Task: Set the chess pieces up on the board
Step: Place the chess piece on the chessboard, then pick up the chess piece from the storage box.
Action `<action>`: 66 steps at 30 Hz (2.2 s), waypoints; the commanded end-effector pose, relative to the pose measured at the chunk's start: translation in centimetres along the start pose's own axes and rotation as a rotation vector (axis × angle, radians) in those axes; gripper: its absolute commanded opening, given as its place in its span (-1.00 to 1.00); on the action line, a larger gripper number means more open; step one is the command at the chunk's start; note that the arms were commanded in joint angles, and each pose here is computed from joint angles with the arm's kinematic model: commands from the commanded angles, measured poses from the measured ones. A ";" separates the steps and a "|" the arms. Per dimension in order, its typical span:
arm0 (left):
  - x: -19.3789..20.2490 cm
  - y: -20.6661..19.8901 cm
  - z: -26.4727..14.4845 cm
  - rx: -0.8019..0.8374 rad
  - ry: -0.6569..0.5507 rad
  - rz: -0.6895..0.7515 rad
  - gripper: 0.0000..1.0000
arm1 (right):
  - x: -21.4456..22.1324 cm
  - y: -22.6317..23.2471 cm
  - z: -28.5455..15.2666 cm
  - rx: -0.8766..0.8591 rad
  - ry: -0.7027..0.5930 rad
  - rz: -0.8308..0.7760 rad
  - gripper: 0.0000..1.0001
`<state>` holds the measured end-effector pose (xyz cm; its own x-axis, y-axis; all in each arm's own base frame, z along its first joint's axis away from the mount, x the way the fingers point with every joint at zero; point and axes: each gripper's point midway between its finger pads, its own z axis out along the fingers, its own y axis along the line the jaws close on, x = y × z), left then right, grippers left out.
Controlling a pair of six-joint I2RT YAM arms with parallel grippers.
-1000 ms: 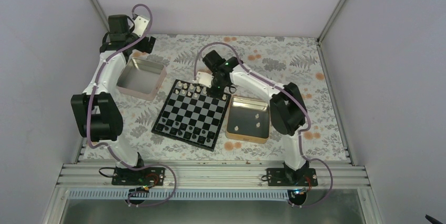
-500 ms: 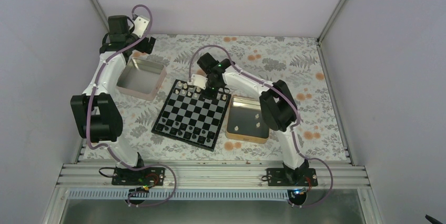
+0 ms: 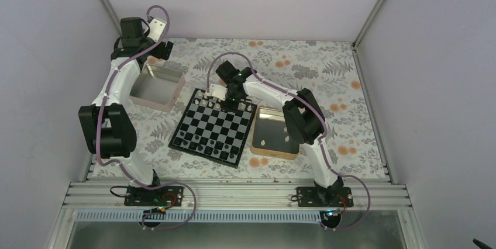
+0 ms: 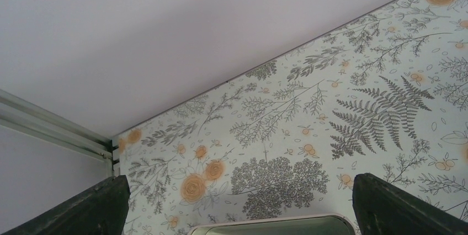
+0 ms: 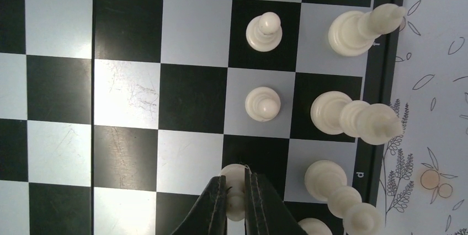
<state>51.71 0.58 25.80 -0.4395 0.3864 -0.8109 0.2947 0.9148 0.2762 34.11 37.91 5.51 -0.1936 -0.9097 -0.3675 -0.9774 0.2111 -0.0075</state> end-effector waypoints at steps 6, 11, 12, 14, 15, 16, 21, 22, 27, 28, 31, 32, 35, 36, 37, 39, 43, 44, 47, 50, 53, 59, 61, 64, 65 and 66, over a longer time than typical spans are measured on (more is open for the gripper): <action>-0.9 -0.1 -1.1 0.011 -0.040 0.009 1.00 | -0.5 -0.3 0.8 0.016 -0.009 0.003 -0.89; -1.1 -0.2 -1.3 0.017 -0.046 0.011 1.00 | -0.6 -0.5 0.9 0.025 -0.012 0.005 -0.89; -1.1 -0.2 -1.3 0.019 -0.046 0.011 1.00 | -0.6 -0.6 0.8 0.029 -0.012 0.005 -0.89; -1.2 -0.3 -1.4 0.022 -0.048 0.010 1.00 | -0.6 -0.7 0.9 0.034 -0.010 0.007 -0.89; -1.2 -0.3 -1.4 0.023 -0.049 0.011 1.00 | -0.5 -0.8 1.0 0.037 -0.008 0.009 -0.89; -1.2 -0.4 -1.4 0.026 -0.047 0.010 1.00 | -0.5 -0.8 1.0 0.040 -0.006 0.009 -0.89; -1.3 -0.5 -1.5 0.031 -0.051 0.010 1.00 | -0.1 -0.8 1.2 0.040 0.006 0.013 -0.88; -1.3 -0.4 -1.6 0.031 -0.051 0.009 1.00 | 0.0 -0.8 1.2 0.041 0.009 0.014 -0.88; -1.5 -0.6 -1.8 0.041 -0.057 0.011 1.00 | 0.1 -0.8 1.3 0.039 0.010 0.019 -0.79; -1.5 -0.6 -1.8 0.043 -0.058 0.011 1.00 | 0.1 -0.8 1.2 0.039 0.009 0.020 -0.76; -1.5 -0.7 -1.8 0.046 -0.058 0.011 1.00 | 0.1 -0.8 1.1 0.041 0.006 0.023 -0.70; -1.5 -0.7 -1.8 0.047 -0.059 0.011 1.00 | -0.1 -0.8 1.0 0.043 0.003 0.021 -0.68; -1.6 -0.8 -1.9 0.052 -0.061 0.012 1.00 | -0.2 -0.9 0.5 0.051 -0.004 0.021 -0.61; -1.7 -0.8 -2.0 0.052 -0.063 0.013 1.00 | -0.3 -0.9 0.3 0.052 -0.007 0.021 -0.61; -1.7 -0.8 -2.1 0.053 -0.064 0.013 1.00 | -0.4 -0.9 0.2 0.051 -0.009 0.022 -0.60; -1.8 -0.9 -2.1 0.053 -0.067 0.014 1.00 | -0.5 -0.9 -0.3 0.057 -0.015 0.020 -0.60; -2.0 -0.8 -2.4 0.051 -0.073 0.015 1.00 | -1.6 -0.4 -3.2 0.060 -0.061 0.006 -0.61; -2.1 -0.8 -2.4 0.048 -0.075 0.016 1.00 | -1.9 -0.2 -4.3 0.063 -0.075 -0.002 -0.60; -2.2 -0.6 -2.6 0.037 -0.079 0.018 1.00 | -1.8 -0.2 -8.0 0.110 -0.096 -0.003 -0.56; -2.2 -0.3 -2.7 0.023 -0.077 0.021 1.00 | 1.1 -0.5 -10.6 0.144 -0.066 0.048 -0.51; -2.1 -0.2 -2.6 0.019 -0.072 0.022 1.00 | 5.6 -0.6 -12.1 0.176 -0.005 0.095 -0.40; -1.8 -0.2 -2.3 0.016 -0.064 0.019 1.00 | 15.5 -0.4 -13.8 0.243 0.093 0.215 -0.27; -1.8 -0.2 -2.1 0.016 -0.062 0.018 1.00 | 17.5 0.8 -13.5 0.221 0.111 0.231 -0.21; -1.5 -0.2 -1.7 0.022 -0.055 0.016 1.00 | 18.2 2.7 -12.9 0.163 0.100 0.232 -0.20; -1.4 -0.3 -1.6 0.027 -0.051 0.013 1.00 | 18.2 3.3 -12.5 0.139 0.098 0.232 -0.19; -1.5 -0.4 -1.5 0.031 -0.052 0.012 1.00 | 18.2 3.9 -12.1 0.119 0.103 0.231 -0.19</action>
<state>50.72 -0.22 27.36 -0.4063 0.3854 -0.8285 0.3227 0.9088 0.2645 27.55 16.63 10.25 -0.4513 -0.8572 -0.2481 -0.8684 0.4859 -0.0988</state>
